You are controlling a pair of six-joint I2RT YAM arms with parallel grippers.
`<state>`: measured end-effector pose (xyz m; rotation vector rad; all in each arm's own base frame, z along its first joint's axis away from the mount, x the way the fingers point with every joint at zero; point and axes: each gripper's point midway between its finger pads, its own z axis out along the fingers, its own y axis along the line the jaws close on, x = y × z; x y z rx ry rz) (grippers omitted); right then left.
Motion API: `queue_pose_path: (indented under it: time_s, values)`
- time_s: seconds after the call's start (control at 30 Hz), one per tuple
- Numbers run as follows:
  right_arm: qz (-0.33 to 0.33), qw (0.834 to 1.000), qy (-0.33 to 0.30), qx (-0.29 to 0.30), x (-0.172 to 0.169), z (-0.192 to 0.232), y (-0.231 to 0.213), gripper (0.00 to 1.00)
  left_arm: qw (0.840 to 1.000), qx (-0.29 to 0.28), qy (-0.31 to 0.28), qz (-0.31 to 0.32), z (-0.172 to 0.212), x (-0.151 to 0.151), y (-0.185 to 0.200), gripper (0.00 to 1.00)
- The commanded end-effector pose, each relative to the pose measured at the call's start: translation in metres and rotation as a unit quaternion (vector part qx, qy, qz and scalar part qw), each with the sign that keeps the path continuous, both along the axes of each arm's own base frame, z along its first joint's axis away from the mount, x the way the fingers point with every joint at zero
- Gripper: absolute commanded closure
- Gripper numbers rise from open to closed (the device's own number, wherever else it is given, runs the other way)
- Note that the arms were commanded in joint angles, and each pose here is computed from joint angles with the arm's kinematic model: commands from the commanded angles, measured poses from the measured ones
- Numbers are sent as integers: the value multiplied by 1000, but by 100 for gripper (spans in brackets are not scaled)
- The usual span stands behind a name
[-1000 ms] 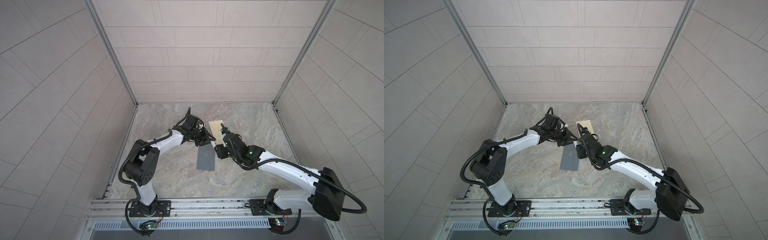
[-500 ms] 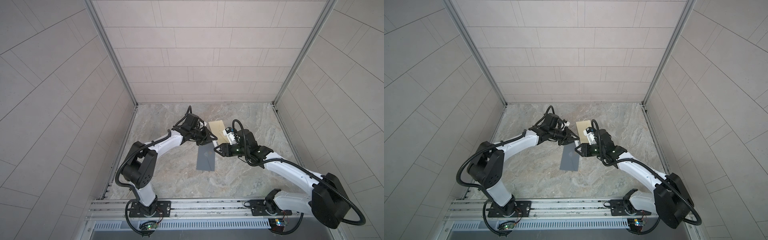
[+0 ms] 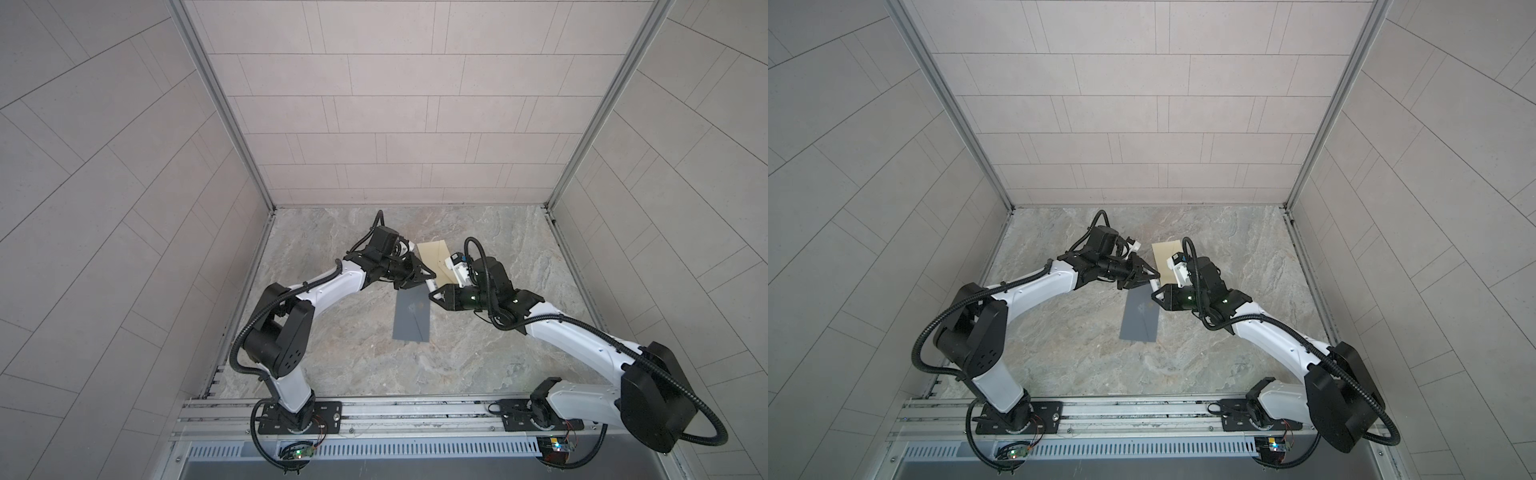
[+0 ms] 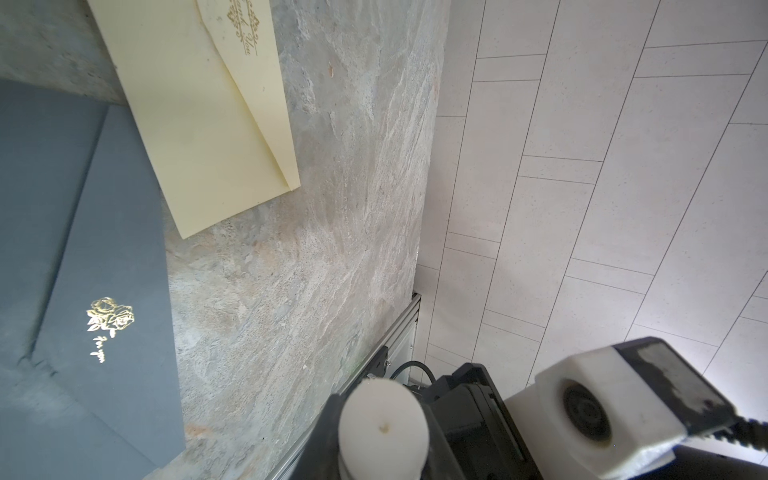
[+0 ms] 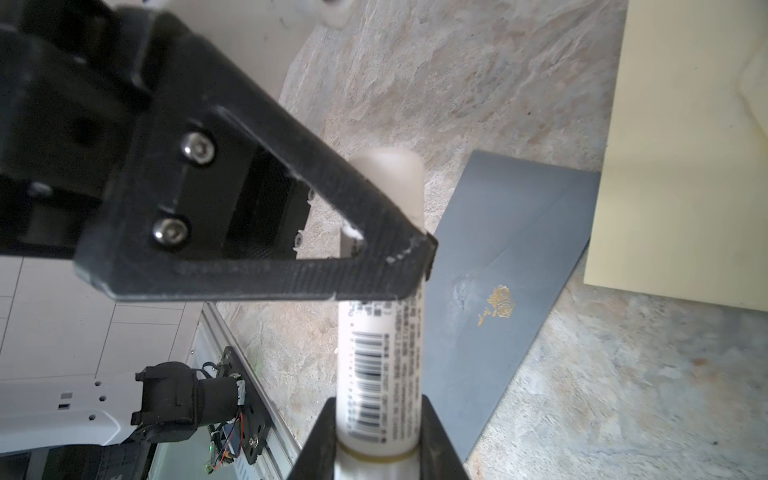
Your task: Place the letter into the envelope and seal it
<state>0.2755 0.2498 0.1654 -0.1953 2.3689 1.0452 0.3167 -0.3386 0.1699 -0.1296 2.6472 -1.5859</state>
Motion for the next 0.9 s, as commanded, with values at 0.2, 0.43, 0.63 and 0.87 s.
queue_pose_path:
  time_s: [0.2,0.43,0.63,0.87]
  values:
    - [-113,900,-133,-398,8,-22,-39,96,998,16,53,22,-17,0,-3,100]
    - [-112,827,-214,-508,-4,-22,-9,98,997,21,73,31,-26,3,-4,100]
    - [-97,845,-222,-477,-5,-22,9,99,997,31,68,25,-25,3,-3,100]
    - [-32,931,-170,-322,-11,-28,16,99,1000,12,16,24,-2,10,5,37]
